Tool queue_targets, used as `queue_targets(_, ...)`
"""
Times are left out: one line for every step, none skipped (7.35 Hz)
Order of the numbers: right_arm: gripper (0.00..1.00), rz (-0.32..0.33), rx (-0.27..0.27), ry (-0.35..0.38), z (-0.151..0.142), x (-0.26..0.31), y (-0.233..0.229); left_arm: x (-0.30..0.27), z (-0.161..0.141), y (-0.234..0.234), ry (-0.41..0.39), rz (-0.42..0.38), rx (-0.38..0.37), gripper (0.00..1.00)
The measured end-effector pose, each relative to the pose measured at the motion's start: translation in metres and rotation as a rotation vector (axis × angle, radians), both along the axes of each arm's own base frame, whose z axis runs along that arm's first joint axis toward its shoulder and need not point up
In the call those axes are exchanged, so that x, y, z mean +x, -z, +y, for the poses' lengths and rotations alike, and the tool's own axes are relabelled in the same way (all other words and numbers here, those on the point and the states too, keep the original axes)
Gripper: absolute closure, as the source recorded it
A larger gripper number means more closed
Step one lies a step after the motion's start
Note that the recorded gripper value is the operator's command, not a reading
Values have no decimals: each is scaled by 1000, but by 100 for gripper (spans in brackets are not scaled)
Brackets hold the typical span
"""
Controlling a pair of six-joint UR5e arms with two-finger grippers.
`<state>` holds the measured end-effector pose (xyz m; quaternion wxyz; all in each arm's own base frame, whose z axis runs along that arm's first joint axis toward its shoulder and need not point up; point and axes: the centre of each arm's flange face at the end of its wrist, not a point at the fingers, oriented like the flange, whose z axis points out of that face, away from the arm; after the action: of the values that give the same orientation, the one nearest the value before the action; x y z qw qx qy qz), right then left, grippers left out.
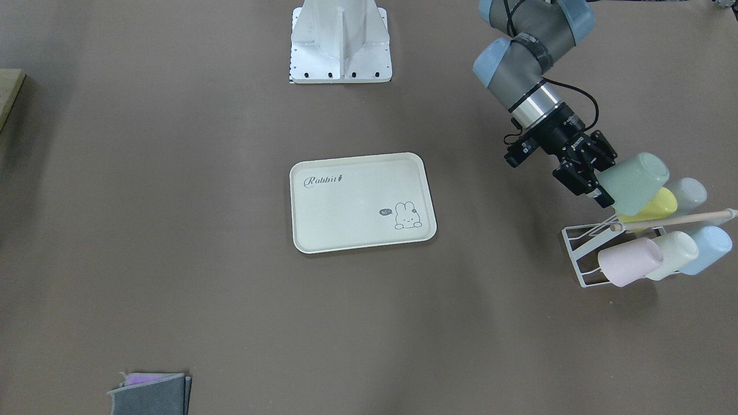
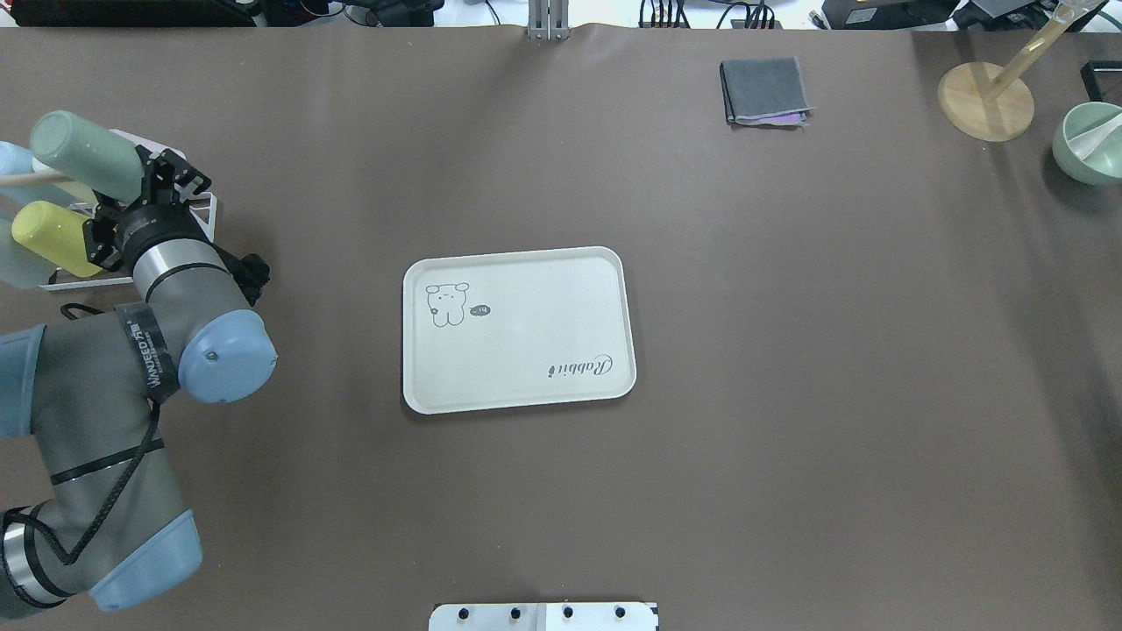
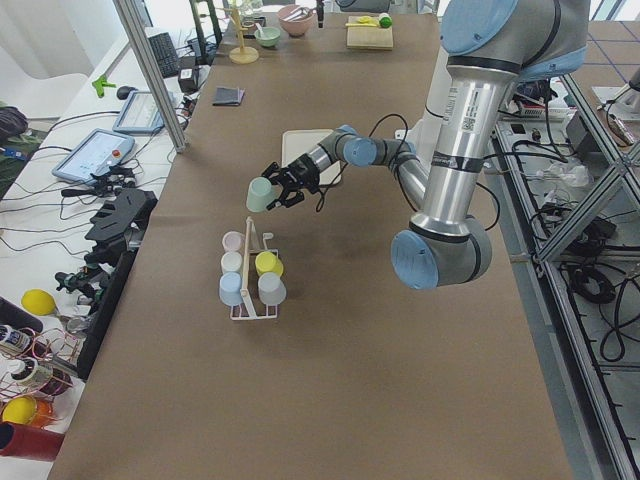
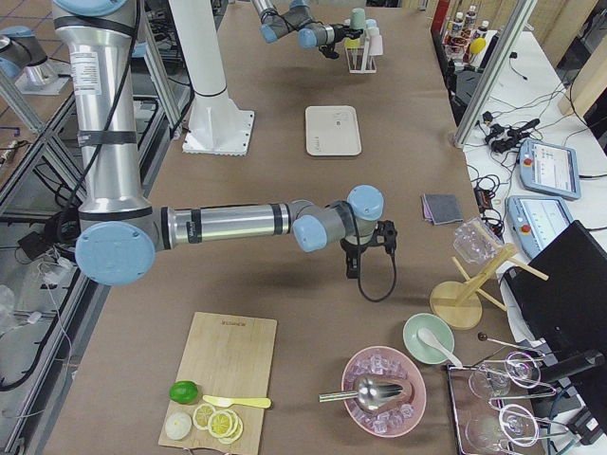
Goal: Pick up and place green cup on tray
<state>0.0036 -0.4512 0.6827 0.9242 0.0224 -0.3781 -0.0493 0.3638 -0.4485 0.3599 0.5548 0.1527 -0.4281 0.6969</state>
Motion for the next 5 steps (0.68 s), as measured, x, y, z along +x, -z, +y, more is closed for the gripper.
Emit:
queue_targets(0,21,7,20,7,7,-10,6,0,27,-6,48,26,38)
queue_targets(0,61,7,50,3,2,-11,15,1,54,-15,97,53,39)
queue_targets(0,94,-11,70,-11,-5,-3,29,5,80,-30,154,82,40)
queue_targets(0,112,-49,83,-34,-9,13,42,11,102,-49,218,114,41)
queue_targets(0,125,-83,109,-55,-12,31,51,17,118,-64,291,148,43)
